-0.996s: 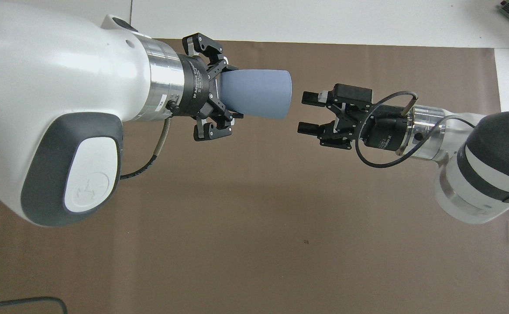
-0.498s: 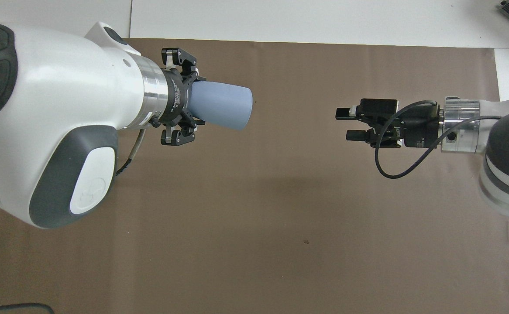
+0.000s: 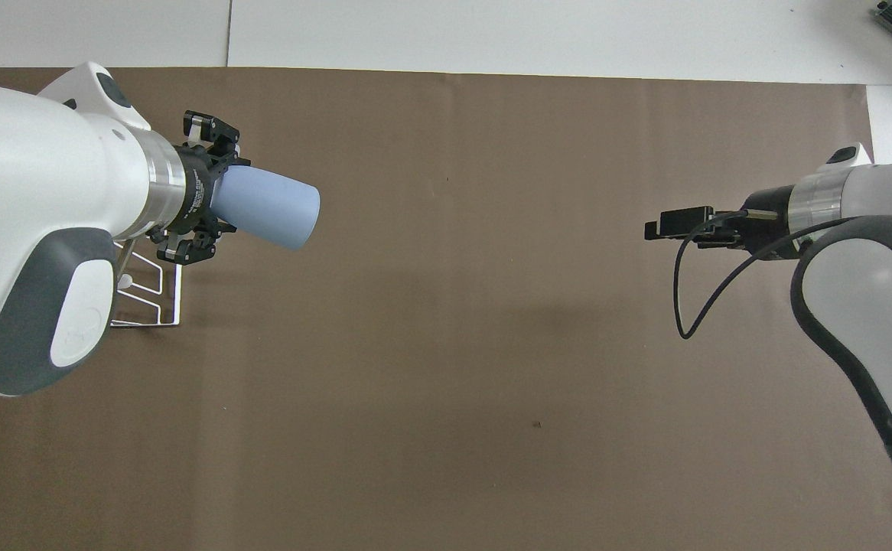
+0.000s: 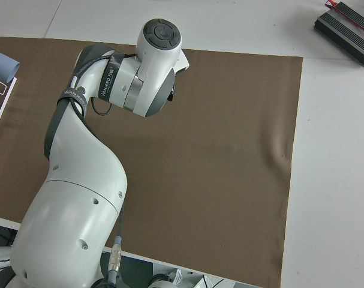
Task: Hang cup on cup holder
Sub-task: 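Open the right gripper and withdraw while the left gripper carries the cup, then lower the cup onto a hook of the wire rack with the left gripper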
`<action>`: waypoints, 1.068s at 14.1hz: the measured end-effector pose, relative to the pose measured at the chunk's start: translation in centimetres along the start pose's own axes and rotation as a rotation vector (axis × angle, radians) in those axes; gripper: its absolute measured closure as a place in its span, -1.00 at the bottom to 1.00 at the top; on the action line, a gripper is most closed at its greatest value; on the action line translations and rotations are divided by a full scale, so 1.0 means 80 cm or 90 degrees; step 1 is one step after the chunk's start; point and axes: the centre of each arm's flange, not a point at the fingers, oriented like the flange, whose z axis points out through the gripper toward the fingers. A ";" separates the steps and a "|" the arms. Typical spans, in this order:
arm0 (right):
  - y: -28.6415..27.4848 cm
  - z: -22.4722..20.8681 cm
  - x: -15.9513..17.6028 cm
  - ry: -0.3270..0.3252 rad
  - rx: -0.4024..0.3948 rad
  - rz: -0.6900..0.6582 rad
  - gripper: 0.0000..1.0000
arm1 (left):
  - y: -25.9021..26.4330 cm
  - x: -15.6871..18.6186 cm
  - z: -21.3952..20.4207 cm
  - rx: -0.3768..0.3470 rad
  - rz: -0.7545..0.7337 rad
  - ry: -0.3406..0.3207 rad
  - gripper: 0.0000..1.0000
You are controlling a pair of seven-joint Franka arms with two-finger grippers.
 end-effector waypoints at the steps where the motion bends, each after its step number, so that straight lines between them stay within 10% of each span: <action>1: 0.003 -0.004 0.001 0.000 -0.038 -0.022 -1.00 | -0.004 0.022 0.005 -0.003 0.008 0.021 -0.49; 7: 0.007 -0.082 0.002 0.001 -0.143 -0.047 -1.00 | -0.025 0.139 0.017 -0.007 0.020 0.166 -0.48; 15: 0.009 -0.229 -0.031 0.004 -0.145 0.081 -1.00 | -0.041 0.166 0.068 0.005 0.127 0.293 -0.48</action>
